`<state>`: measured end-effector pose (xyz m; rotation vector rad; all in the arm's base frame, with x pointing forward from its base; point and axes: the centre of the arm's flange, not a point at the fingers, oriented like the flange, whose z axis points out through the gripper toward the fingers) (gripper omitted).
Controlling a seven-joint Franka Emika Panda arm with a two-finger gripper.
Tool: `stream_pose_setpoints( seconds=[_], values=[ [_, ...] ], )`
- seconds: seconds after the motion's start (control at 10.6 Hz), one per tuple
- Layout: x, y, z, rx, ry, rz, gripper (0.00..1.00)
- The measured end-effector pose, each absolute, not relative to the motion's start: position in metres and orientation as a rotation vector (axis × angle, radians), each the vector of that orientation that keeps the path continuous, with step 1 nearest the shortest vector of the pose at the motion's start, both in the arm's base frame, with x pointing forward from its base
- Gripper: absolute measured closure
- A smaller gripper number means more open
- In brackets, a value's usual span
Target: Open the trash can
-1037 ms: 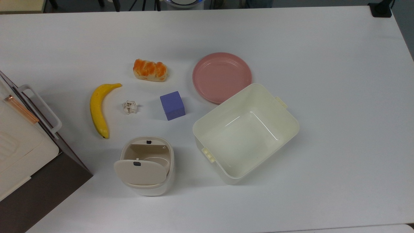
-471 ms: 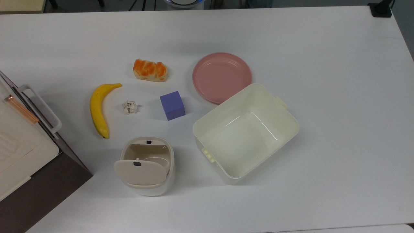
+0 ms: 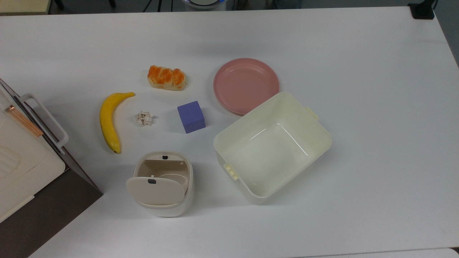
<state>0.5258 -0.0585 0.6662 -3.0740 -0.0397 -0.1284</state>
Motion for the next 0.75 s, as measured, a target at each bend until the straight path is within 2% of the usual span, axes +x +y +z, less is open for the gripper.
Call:
stream_pose_setpoints(
  seconds=[0.75],
  values=[
    [0.5315,-0.0589,0.6570,-3.069,0.003,-0.125,0.00]
  ],
)
